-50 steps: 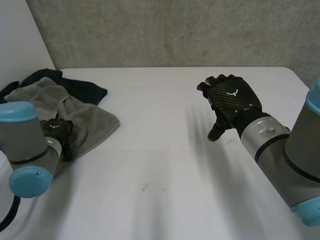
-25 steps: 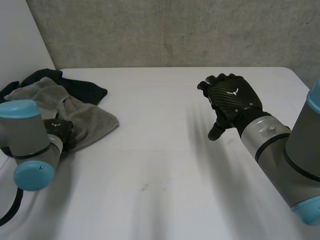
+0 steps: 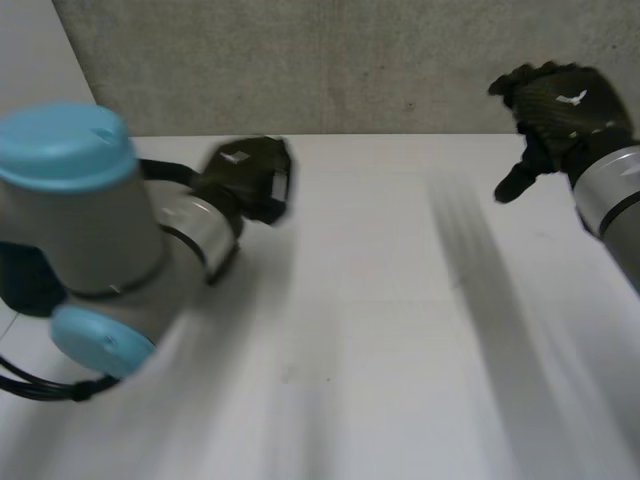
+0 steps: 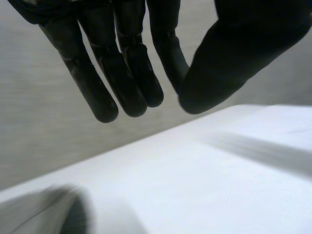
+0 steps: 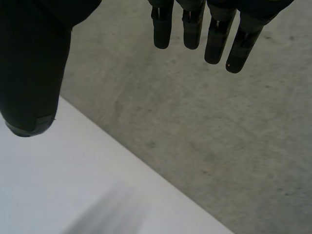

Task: Fold the laundry.

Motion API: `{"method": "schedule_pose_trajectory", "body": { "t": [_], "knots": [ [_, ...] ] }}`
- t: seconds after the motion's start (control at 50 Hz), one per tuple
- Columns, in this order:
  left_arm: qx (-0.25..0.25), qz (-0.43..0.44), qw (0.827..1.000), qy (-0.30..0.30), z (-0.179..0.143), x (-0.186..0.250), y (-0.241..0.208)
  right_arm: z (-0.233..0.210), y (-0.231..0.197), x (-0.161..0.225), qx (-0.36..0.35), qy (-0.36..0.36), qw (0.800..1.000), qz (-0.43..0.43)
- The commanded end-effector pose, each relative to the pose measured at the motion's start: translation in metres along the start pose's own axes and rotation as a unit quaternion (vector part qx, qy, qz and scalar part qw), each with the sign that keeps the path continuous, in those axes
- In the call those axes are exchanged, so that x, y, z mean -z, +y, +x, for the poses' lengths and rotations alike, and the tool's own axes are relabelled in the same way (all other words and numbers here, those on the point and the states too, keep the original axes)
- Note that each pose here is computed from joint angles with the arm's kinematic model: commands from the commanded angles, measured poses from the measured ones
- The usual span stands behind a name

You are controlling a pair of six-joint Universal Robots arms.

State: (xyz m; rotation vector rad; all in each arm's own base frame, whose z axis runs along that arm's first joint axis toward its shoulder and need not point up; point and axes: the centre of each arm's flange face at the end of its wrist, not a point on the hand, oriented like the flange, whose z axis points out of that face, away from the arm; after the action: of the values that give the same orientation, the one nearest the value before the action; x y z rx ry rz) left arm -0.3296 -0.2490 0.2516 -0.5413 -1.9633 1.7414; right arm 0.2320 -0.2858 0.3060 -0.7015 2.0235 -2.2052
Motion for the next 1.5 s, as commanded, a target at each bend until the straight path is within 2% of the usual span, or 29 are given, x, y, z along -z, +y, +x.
{"method": "schedule_pose_trajectory", "body": {
  "t": [0.02, 0.12, 0.2, 0.24, 0.26, 0.3, 0.32, 0.38, 0.4, 0.48, 0.54, 0.62, 0.72, 0.84, 0.92, 1.06, 1.22, 1.34, 1.44, 1.46, 1.5],
  "knots": [
    [-0.001, -0.051, 0.994, 0.092, 0.073, 0.001, 0.053, 0.014, -0.004, -0.003, -0.001, 0.003, 1.000, 0.006],
    [-0.024, -0.096, 0.990, 0.099, 0.078, 0.001, 0.075, 0.012, -0.002, -0.002, -0.001, -0.005, 1.000, 0.003],
    [-0.073, -0.104, 0.988, 0.090, 0.073, 0.004, 0.070, 0.010, 0.001, -0.001, -0.001, -0.008, 1.000, -0.002],
    [-0.096, -0.089, 0.989, 0.064, 0.064, 0.005, 0.057, 0.009, 0.002, -0.001, -0.001, -0.011, 1.000, -0.005],
    [-0.108, -0.080, 0.991, 0.024, 0.045, 0.002, 0.048, 0.007, 0.003, -0.001, -0.001, -0.013, 1.000, -0.007],
    [-0.118, -0.074, 0.990, -0.011, 0.026, -0.001, 0.041, 0.006, 0.003, -0.001, -0.001, -0.015, 1.000, -0.008],
    [-0.132, -0.063, 0.988, -0.050, 0.001, -0.007, 0.035, 0.006, 0.004, -0.001, -0.001, -0.015, 1.000, -0.009],
    [-0.154, -0.045, 0.983, -0.086, -0.028, -0.015, 0.027, 0.005, 0.006, 0.000, -0.002, -0.017, 1.000, -0.012],
    [-0.173, -0.037, 0.978, -0.107, -0.045, -0.021, 0.025, 0.004, 0.009, -0.001, -0.002, -0.018, 1.000, -0.016],
    [-0.232, -0.032, 0.962, -0.138, -0.083, -0.038, 0.028, 0.000, 0.019, -0.003, -0.004, -0.025, 0.999, -0.031],
    [-0.285, -0.043, 0.948, -0.136, -0.112, -0.053, 0.040, -0.003, 0.027, -0.004, -0.005, -0.031, 0.999, -0.042],
    [-0.331, -0.048, 0.936, -0.106, -0.132, -0.070, 0.054, -0.005, 0.030, -0.005, -0.005, -0.034, 0.998, -0.047],
    [-0.344, -0.045, 0.936, -0.060, -0.141, -0.088, 0.074, -0.007, 0.034, -0.005, -0.006, -0.036, 0.998, -0.052],
    [-0.343, -0.049, 0.935, -0.075, -0.177, -0.111, 0.093, -0.008, 0.040, -0.007, -0.007, -0.038, 0.997, -0.061],
    [-0.353, -0.057, 0.930, -0.082, -0.191, -0.119, 0.103, -0.009, 0.043, -0.008, -0.008, -0.040, 0.997, -0.065],
    [-0.373, -0.064, 0.921, -0.087, -0.202, -0.128, 0.115, -0.009, 0.045, -0.009, -0.007, -0.040, 0.997, -0.067],
    [-0.362, -0.099, 0.924, -0.067, -0.202, -0.131, 0.126, -0.008, 0.047, -0.010, 0.010, -0.039, 0.997, -0.069],
    [-0.365, -0.099, 0.922, -0.086, -0.196, -0.133, 0.119, -0.005, 0.046, -0.012, 0.014, -0.035, 0.997, -0.067],
    [-0.371, -0.064, 0.922, -0.089, -0.155, -0.133, 0.084, -0.003, 0.043, -0.013, 0.014, -0.032, 0.997, -0.062],
    [-0.365, -0.044, 0.926, -0.085, -0.134, -0.129, 0.065, -0.002, 0.041, -0.014, 0.015, -0.031, 0.998, -0.059],
    [-0.350, -0.027, 0.933, -0.076, -0.114, -0.123, 0.050, -0.002, 0.038, -0.014, 0.015, -0.030, 0.998, -0.055]
  ]
}}
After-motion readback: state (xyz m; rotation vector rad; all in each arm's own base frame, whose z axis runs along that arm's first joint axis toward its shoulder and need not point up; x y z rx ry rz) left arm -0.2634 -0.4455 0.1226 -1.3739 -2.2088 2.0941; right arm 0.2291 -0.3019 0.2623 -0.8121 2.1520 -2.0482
